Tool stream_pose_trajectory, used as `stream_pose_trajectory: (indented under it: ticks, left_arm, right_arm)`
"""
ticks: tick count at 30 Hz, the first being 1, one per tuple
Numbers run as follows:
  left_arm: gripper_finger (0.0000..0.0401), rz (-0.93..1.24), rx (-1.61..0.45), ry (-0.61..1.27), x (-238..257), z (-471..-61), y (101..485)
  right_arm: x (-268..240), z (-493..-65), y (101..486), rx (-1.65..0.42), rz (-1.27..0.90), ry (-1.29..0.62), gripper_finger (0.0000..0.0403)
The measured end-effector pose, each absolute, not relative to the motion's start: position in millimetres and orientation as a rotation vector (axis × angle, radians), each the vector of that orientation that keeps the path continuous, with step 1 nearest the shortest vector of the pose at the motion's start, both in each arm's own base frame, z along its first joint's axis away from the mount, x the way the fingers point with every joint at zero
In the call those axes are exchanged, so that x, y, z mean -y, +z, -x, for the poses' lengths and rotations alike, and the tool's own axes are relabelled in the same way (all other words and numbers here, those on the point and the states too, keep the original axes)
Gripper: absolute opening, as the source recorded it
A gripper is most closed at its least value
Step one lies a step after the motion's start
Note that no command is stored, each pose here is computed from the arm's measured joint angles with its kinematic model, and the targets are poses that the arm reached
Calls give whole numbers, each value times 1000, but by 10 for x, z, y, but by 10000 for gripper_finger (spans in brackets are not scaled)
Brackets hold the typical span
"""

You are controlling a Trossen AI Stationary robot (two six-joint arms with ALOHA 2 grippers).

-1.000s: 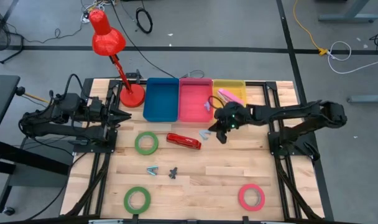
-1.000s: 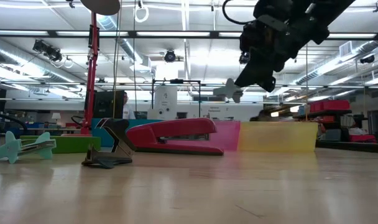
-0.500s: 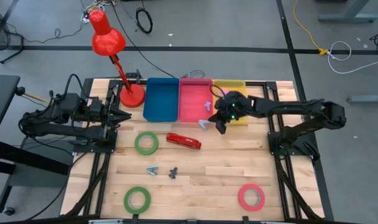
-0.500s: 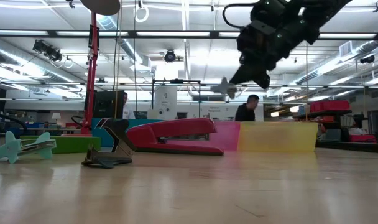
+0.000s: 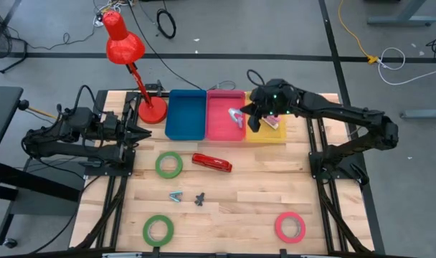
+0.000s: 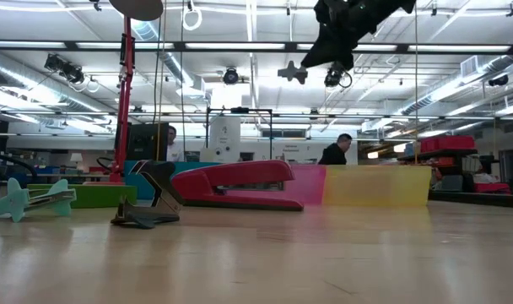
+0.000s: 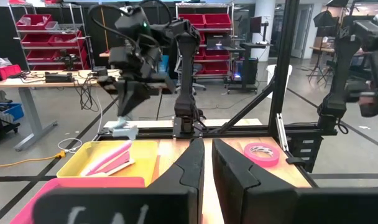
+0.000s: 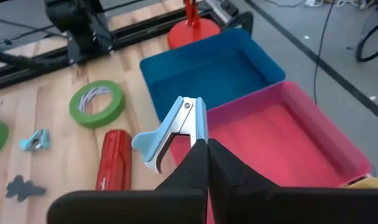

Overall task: Pick and place Stapler, Stapler remover, tape
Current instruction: Put the light blue staple remover into the red bin

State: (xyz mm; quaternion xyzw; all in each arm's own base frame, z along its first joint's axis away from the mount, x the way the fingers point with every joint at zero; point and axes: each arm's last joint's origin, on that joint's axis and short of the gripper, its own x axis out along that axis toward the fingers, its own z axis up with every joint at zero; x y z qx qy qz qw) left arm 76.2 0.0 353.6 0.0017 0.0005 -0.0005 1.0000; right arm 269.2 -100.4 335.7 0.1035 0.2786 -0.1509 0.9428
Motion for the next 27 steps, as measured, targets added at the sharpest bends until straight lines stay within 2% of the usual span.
stream_pose_trajectory:
  ticks: [12, 27]
  left_arm:
    - [35, -3, -1, -1, 0, -762, 3536]
    - [35, -3, -1, -1, 0, -762, 3536]
  right_arm:
    - [1241, -2658, 3367, -568, -201, -381, 0]
    - [1713, -2984, 2794, -679, -226, -444, 0]
